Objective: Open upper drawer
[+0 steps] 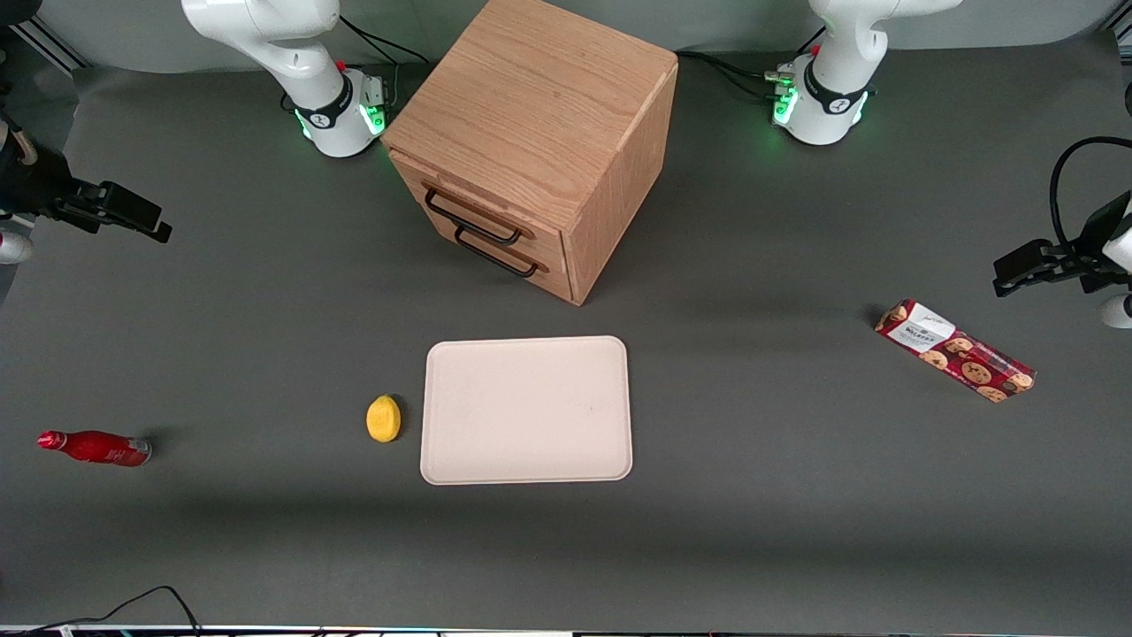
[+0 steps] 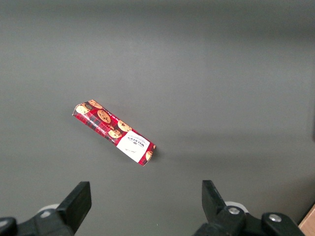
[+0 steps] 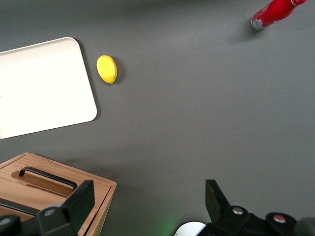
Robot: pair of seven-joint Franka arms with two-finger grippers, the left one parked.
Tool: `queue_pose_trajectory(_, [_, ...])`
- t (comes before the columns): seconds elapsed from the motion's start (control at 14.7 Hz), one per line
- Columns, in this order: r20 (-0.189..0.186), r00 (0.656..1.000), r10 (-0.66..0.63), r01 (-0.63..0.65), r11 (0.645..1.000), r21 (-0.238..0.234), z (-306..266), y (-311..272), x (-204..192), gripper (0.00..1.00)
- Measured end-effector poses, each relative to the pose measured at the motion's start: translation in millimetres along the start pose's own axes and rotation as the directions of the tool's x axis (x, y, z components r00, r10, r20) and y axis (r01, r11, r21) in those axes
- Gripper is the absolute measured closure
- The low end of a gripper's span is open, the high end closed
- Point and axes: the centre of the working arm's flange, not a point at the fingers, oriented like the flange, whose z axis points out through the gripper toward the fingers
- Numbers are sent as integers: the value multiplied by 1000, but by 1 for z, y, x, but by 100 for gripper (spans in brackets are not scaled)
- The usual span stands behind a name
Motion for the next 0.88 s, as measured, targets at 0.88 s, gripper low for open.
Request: queue_pose_trajectory(0.88, [-8,992,-126,126,992,-6,-4,-39,-10,0])
